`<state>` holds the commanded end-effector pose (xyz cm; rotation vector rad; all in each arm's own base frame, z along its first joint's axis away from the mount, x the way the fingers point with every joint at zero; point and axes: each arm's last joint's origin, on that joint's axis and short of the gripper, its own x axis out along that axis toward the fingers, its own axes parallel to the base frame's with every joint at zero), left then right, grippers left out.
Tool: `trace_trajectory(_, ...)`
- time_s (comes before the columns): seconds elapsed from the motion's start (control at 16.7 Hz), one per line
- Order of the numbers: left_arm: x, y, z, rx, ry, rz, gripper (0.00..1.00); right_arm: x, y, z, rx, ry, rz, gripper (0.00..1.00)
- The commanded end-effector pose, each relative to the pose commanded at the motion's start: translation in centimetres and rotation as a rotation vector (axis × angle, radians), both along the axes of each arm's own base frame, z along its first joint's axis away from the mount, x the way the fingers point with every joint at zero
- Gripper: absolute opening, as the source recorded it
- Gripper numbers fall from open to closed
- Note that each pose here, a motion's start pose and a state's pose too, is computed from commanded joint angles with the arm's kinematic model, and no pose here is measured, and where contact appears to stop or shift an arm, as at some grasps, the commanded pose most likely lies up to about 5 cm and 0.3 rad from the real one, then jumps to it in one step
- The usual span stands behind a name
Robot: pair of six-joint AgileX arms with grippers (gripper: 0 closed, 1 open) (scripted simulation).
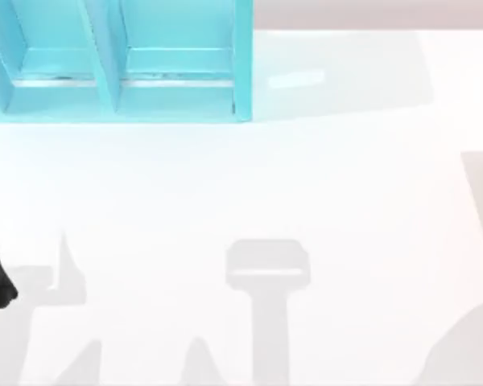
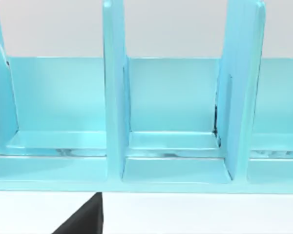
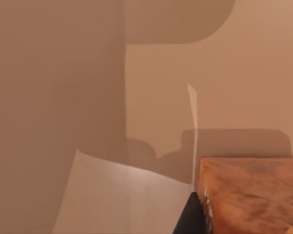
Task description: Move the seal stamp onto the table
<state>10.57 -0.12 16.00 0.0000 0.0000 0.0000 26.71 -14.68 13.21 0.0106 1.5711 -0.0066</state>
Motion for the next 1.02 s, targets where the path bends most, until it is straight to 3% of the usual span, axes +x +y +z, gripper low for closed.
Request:
trace_trajectory(0.18, 0.0, 0.0, 0.0, 0.000, 0.000, 0.000, 1.00, 0.0, 0.0, 0.0, 0.000, 0.000, 0.000, 0.02)
trace_trajectory(0.24, 0.0, 0.0, 0.0, 0.000, 0.000, 0.000, 1.00, 0.0, 0.0, 0.0, 0.000, 0.000, 0.000, 0.00)
trace_trajectory(0.78, 0.0, 0.0, 0.0, 0.000, 0.000, 0.000, 1.00, 0.0, 0.0, 0.1, -0.001, -0.003, -0.004, 0.00)
trace_trajectory(1.02, 0.0, 0.0, 0.0, 0.000, 0.000, 0.000, 1.00, 0.9, -0.2, 4.3, 0.016, -0.087, -0.070, 0.00)
